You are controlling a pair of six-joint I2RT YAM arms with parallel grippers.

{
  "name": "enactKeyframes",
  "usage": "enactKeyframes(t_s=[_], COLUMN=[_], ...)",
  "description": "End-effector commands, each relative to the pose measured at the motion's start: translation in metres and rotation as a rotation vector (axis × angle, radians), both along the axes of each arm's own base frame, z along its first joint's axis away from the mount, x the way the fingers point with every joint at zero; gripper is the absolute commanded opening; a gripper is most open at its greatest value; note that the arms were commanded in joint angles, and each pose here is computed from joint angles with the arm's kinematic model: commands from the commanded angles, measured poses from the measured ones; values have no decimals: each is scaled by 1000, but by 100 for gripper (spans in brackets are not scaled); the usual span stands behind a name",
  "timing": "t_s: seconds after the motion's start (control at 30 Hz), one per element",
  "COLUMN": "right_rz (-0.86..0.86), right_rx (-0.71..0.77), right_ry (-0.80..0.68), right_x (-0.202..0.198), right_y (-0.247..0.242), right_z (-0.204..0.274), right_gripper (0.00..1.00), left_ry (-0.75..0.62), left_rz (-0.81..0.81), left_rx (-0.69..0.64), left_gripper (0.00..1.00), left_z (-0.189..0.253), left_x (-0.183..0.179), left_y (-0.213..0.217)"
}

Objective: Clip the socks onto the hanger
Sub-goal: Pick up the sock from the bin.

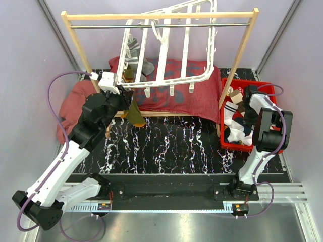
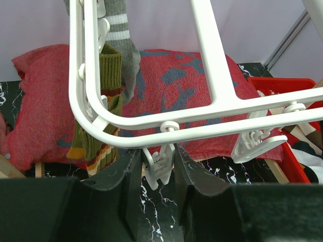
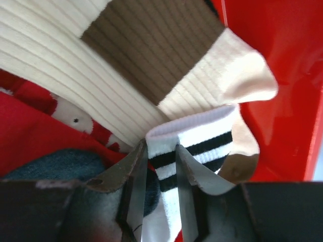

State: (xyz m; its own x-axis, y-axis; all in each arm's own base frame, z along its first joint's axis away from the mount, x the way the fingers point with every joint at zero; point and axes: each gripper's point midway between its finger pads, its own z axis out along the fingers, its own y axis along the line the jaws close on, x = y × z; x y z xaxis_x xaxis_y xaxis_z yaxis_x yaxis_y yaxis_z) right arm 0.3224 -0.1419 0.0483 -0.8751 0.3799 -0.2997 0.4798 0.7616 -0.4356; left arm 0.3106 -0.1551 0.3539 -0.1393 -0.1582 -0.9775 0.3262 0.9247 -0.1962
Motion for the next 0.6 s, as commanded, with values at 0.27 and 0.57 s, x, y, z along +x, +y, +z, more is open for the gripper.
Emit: enactKeyframes(t_s=[0.27,0.57], right_rz=[-7,64], right_rx=[10,15], right_ry=[-127,-354], right_x=[14,30], right_y=[-2,16], right_z=[18,92], right_gripper=[1,1], left_ry=[35,39], left_rz=[-8,-7], left_rx=[12,4], left_gripper=[0,0], left_z=[-3,-3], left_x=[-6,-5], left_y=[4,5])
